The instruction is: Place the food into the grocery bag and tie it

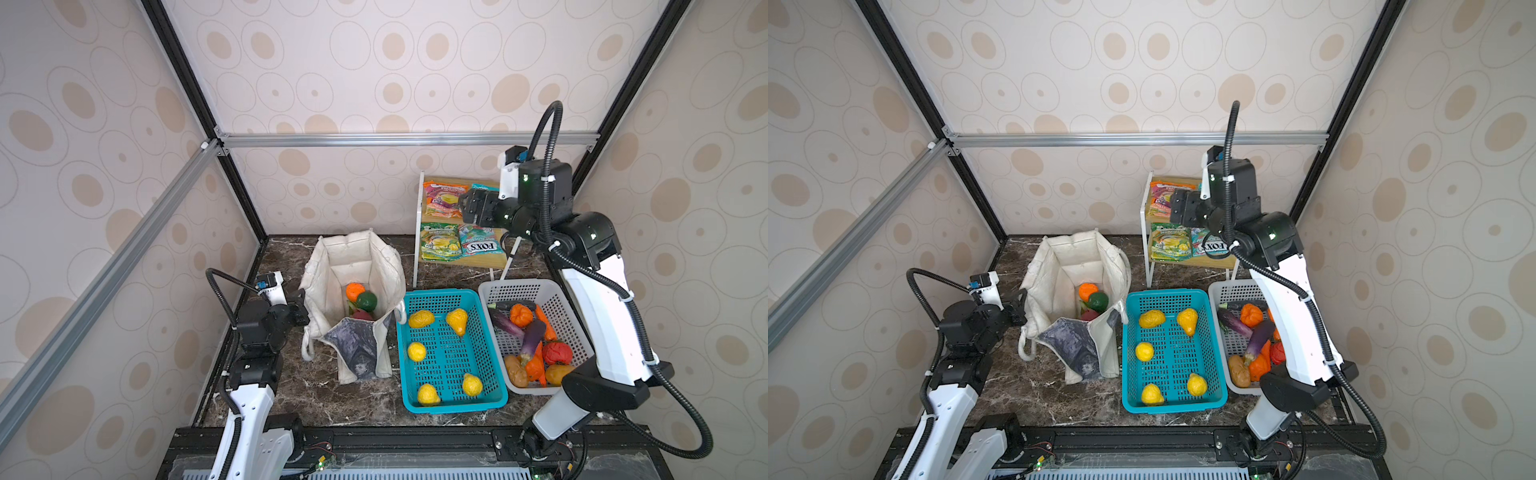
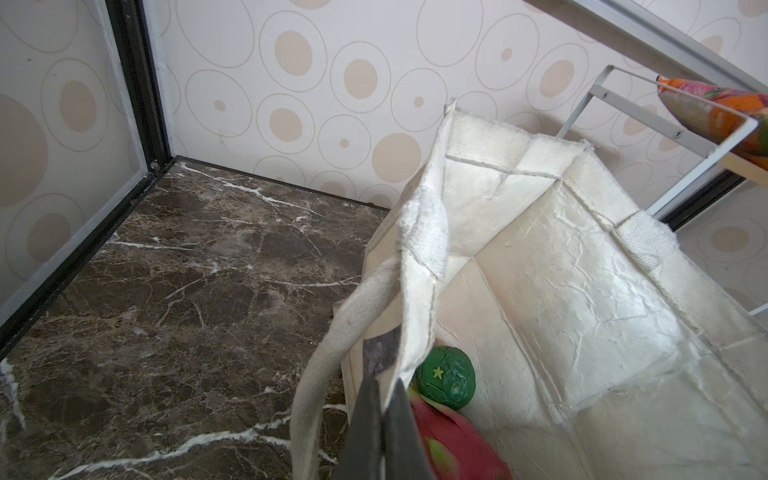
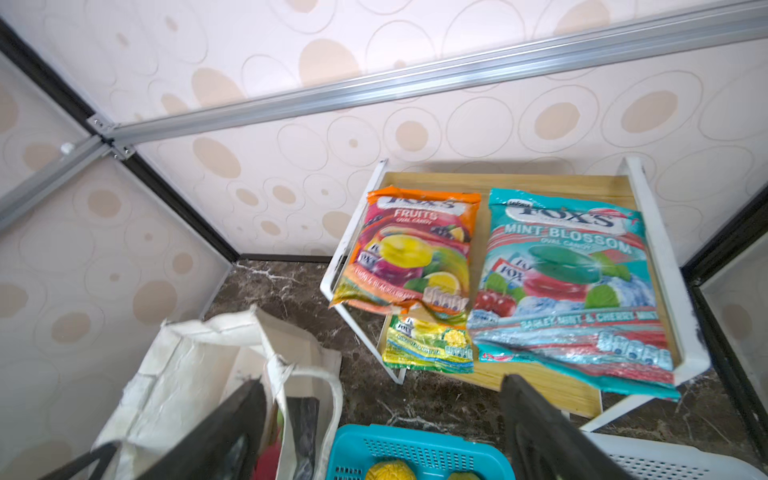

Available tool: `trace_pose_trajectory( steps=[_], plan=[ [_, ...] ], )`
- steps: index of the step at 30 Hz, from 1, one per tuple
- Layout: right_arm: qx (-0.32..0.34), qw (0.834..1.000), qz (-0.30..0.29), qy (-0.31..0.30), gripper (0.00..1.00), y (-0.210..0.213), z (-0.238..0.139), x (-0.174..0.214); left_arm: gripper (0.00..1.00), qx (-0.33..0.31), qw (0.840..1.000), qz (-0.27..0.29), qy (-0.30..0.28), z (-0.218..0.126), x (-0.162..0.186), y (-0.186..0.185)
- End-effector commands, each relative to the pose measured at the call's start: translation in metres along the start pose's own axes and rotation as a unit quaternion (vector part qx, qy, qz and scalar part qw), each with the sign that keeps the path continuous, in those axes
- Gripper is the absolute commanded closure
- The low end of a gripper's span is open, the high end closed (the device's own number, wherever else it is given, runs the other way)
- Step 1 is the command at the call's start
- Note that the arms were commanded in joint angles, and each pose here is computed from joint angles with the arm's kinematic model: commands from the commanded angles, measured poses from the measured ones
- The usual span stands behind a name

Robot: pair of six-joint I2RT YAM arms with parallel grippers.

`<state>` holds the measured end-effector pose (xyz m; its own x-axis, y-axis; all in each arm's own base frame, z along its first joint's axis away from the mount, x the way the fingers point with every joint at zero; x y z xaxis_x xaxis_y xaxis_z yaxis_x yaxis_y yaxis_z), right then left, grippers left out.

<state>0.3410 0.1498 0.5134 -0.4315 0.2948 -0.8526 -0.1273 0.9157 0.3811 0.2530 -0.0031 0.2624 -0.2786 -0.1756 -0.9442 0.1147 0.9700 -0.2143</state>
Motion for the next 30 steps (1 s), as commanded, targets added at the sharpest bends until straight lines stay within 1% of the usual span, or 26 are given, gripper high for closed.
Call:
trace_pose_trajectory(
  steps=[1, 5, 7, 13, 20, 25, 30],
  plan=[
    [-0.011, 0.998, 0.026, 0.049, 0.21, -0.004, 0.036, 0.009, 1.0, 0.003, 1.0, 0.012, -0.018, -0.002, -0.007, 0.0],
    [-0.024, 0.995, 0.066, 0.073, 0.29, -0.013, 0.067, 0.011, 1.0, 0.015, 1.0, 0.005, -0.013, -0.001, -0.003, -0.002],
    [-0.02, 0.994, 0.073, 0.08, 0.32, -0.015, 0.079, 0.015, 1.0, 0.011, 1.0, 0.006, -0.015, -0.002, -0.004, -0.002],
    [0.036, 0.993, 0.072, 0.09, 0.37, -0.035, 0.103, 0.027, 1.0, 0.011, 1.0, 0.006, -0.012, -0.001, -0.003, -0.002],
    [0.075, 0.992, 0.057, 0.083, 0.38, -0.047, 0.107, 0.03, 1.0, 0.011, 1.0, 0.005, -0.007, 0.0, -0.002, -0.001],
    [0.041, 0.99, 0.089, 0.1, 0.37, -0.053, 0.117, 0.036, 1.0, 0.003, 1.0, 0.005, -0.005, 0.001, -0.001, 0.001],
    [0.04, 0.988, 0.103, 0.109, 0.37, -0.059, 0.122, 0.041, 1.0, 0.004, 1.0, 0.006, -0.007, 0.0, -0.002, 0.001]
  ],
)
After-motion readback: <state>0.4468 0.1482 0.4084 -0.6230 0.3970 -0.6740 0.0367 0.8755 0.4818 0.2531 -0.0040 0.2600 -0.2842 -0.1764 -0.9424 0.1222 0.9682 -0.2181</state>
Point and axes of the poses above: each gripper's point midway between its finger pads, its own z axis out along the fingers, its own y axis along the line the jaws close on, x = y × z, the point moved 6 cm from there along -z, back along the fingers, and after that the axes turned 7 degrees about z, right-handed, at the moved point
